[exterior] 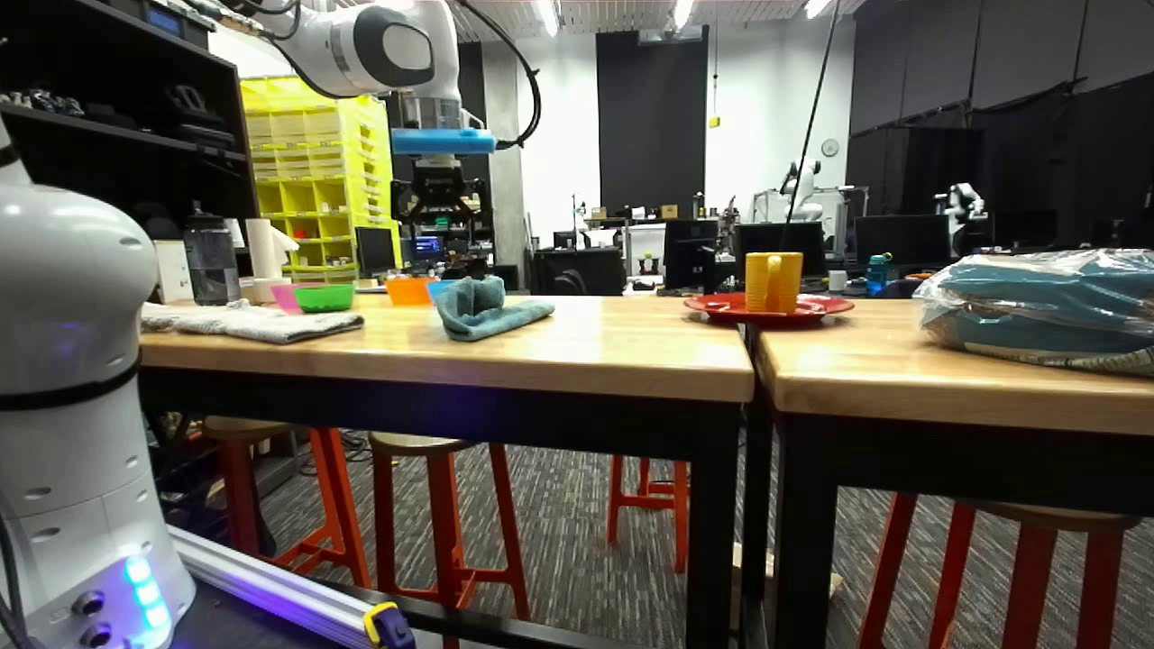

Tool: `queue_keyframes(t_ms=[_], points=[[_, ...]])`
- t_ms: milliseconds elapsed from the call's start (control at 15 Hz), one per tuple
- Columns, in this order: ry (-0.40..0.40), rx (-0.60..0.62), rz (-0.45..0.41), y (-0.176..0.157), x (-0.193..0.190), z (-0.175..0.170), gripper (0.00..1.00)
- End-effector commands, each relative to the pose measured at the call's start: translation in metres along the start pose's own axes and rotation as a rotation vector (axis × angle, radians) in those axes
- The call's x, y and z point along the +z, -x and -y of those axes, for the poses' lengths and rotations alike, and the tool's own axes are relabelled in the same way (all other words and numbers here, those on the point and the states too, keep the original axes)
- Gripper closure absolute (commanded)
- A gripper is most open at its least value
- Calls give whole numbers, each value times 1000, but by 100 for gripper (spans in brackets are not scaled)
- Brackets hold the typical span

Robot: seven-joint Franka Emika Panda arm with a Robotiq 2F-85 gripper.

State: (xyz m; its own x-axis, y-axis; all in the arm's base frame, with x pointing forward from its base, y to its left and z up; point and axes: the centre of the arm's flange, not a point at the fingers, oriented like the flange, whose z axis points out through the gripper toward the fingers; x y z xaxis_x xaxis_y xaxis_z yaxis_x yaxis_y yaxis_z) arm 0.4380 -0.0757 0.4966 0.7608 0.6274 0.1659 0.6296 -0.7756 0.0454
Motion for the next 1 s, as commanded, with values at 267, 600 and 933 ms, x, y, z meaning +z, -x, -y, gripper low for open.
queue_keyframes(t_ms=[267,600,933], points=[[258,110,-143,-27,59,69,0],[429,111,-155,-32,73,86,0],[563,106,-69,-26,73,81,0]])
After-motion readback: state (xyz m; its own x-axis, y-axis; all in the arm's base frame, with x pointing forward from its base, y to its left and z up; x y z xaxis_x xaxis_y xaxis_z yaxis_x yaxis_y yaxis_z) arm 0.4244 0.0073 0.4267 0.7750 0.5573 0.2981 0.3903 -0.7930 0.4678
